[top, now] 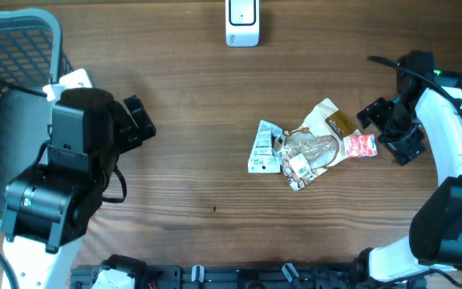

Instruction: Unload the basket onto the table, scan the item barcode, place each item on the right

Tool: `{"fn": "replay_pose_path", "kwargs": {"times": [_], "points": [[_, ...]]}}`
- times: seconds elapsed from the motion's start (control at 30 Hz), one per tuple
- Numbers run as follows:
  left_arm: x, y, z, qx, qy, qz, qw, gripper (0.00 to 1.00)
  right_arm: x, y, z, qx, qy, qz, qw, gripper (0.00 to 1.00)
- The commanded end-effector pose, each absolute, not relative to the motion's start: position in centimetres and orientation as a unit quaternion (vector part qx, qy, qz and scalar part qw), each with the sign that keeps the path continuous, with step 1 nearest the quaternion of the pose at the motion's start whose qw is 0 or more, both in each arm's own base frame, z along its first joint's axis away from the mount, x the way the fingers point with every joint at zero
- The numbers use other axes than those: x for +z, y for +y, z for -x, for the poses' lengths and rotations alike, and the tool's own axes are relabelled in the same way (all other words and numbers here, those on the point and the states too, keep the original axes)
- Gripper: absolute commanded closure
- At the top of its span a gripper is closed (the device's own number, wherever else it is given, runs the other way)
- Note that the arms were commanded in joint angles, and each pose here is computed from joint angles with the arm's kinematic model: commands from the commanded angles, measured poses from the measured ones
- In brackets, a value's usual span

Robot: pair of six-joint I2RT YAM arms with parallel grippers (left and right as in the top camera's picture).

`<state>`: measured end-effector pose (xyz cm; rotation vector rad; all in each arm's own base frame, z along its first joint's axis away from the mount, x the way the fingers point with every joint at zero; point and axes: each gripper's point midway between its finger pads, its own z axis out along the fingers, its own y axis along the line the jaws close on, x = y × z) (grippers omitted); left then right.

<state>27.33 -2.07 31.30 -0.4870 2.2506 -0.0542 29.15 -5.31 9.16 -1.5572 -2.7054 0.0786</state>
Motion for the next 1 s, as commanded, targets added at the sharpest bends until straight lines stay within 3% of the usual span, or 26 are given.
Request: {"fn": "replay_pose_path", "kwargs": {"times": [0.0,0.3,0.67,0.73,0.77,0.8,0.97], "points": [[31.7,-1.6,-27.4,-0.011,0.89,0.191,0.414,0.0,8.6,-4.7,-28.2,0.024,-0.782,0.622,0.022,0.0],[31.7,-1.6,-27.4,-0.011,0.89,0.191,0.414,0.0,3.3,-4.1,-28.0,0.014,-0.752,0.659,-0.002,0.0],[31.7,-1.6,-27.4,-0.011,0.89,0.191,0.414,0.0,2.9,-4.6,-30.2,-0.009,-0.741,0.67,-0.048,0.03],[31.7,-1.6,-27.4,-0.011,0.89,0.191,0.414,0.0,2.8,-4.8,-30.3,-0.007,-0.74,0.67,-0.05,0.23],[31.7,-1.6,-27.4,-0.011,0.89,0.191,0.414,0.0,2.8,-4.8,-30.3,-0.006,-0.74,0.67,-0.052,0.44],[31.7,-1.6,-27.4,-0.011,0.89,0.191,0.414,0.0,2.8,-4.8,-30.4,-0.007,-0.74,0.67,-0.053,0.57],[31.7,-1.6,-27.4,-0.011,0.89,0.191,0.414,0.0,2.8,-4.9,-30.6,-0.01,-0.741,0.669,-0.058,0.79]]}}
